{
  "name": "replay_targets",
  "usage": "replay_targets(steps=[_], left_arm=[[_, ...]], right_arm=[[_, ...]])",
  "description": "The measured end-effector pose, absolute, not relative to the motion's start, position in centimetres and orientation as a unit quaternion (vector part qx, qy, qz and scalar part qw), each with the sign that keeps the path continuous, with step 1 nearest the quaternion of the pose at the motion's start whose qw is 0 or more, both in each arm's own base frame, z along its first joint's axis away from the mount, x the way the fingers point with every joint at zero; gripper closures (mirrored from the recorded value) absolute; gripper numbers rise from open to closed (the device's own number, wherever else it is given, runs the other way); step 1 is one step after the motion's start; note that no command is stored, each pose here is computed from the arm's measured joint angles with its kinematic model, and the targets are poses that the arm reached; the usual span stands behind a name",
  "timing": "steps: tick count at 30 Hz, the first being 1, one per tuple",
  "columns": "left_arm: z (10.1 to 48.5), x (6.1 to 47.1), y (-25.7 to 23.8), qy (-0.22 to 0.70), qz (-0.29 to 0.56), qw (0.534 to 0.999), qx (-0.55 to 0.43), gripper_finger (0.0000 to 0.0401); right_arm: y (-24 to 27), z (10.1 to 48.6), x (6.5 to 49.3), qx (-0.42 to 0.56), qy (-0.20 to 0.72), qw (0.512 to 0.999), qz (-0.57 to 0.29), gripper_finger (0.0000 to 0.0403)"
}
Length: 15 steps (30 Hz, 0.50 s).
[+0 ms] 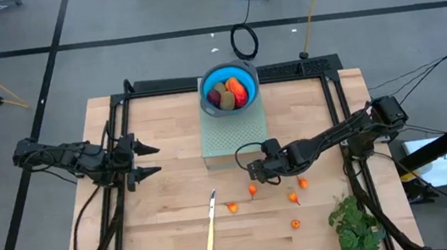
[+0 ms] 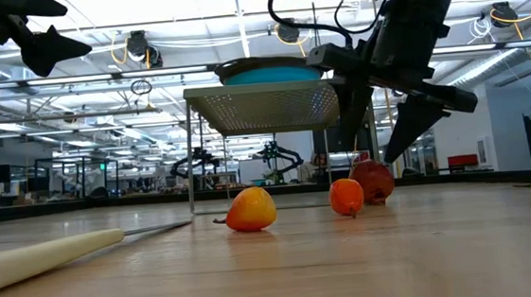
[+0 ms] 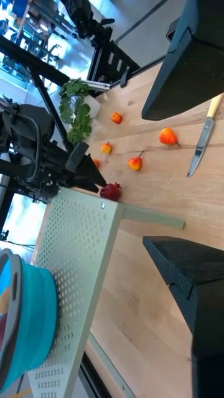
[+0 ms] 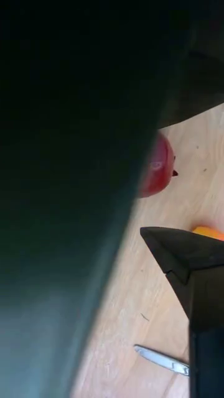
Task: Pick & Place Fruit
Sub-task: Put the pomegranate into the blue strainer bowl on the shelf
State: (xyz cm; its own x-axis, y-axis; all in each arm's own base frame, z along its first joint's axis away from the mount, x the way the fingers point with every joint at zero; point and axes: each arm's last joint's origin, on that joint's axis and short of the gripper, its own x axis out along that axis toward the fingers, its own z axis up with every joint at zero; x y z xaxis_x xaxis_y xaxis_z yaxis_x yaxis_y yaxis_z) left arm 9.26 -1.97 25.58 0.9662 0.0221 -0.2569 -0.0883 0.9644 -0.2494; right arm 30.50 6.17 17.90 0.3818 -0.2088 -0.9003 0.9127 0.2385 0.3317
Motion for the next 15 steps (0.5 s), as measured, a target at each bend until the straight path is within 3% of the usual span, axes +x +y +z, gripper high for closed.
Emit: replay_targets(steps=[15], left_arm=[[25.58,9.26,-1.97,0.127,0.028,0.983,-0.129,0.0082]], right_arm=[[5.10,17.83,30.64,0.471,0.375,0.679,-0.420,0.0140]])
